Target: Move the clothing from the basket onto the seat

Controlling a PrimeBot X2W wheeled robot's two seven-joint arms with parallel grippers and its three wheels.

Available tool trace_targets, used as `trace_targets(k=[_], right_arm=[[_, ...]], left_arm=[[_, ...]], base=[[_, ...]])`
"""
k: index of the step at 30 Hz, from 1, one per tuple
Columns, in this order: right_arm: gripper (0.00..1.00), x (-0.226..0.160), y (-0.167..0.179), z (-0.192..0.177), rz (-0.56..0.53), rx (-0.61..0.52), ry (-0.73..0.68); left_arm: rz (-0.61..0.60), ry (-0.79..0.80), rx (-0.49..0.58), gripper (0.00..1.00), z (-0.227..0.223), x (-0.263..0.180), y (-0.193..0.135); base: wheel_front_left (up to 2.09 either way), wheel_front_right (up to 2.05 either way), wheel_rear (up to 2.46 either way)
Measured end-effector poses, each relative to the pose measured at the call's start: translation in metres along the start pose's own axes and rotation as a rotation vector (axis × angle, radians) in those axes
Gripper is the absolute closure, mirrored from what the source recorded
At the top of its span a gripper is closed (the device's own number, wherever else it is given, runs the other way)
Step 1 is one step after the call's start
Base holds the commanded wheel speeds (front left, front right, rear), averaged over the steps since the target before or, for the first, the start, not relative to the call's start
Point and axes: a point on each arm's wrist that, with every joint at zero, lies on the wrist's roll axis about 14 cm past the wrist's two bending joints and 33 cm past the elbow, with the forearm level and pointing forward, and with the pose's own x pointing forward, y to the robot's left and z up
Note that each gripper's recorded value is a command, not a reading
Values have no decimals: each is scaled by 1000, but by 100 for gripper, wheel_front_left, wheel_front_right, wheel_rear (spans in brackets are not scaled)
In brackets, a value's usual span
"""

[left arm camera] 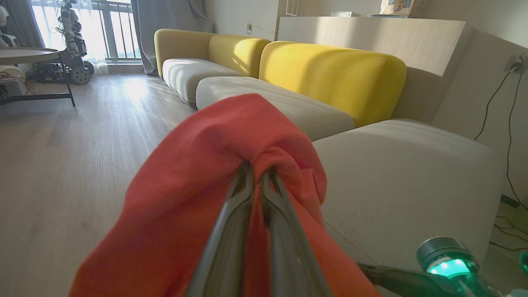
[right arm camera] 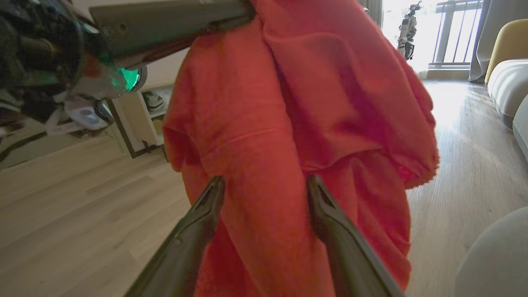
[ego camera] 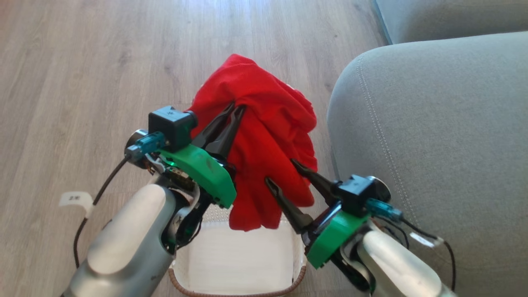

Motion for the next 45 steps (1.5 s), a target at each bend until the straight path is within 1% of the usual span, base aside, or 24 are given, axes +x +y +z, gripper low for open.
trace_targets(k=[5,10,14,15,16,26,36,41,42,43,45], right_arm=[[0,14,-3,-18,26,-50,85],[0,30,1,-28,59,-62,142],[0,43,-6,-33,69,-115,184],[5,46,-8,-32,66,-121,187],[100,49,-10,-29,62,-122,180],[100,61,-6,-11,59,-95,111],[100,49,-3,4,37,-40,23],[100,40,-12,18,2,-37,-32],[100,38,-15,20,-7,-35,-42],[100,38,-15,20,-7,-35,-42],[100,35,-20,26,-25,-38,-63]], left_arm=[[-14,0,0,100,0,-3,-6],[-17,3,-7,100,-1,-5,-9],[-28,2,-14,100,2,-4,-14],[-26,0,-16,100,2,-5,-14],[-23,0,-17,100,2,-6,-14],[9,9,-21,100,-1,-11,-3],[32,43,-29,100,-12,-13,6],[54,72,-40,100,-24,-21,10],[56,77,-48,69,-26,-22,11],[56,77,-48,0,-26,-22,11],[65,80,-53,0,-27,-23,12]], base=[[0,0,0],[0,0,0],[0,0,0],[0,0,0],[0,0,0],[0,0,0],[0,0,0],[0,0,0],[0,0,0],[0,0,0],[0,0,0]])
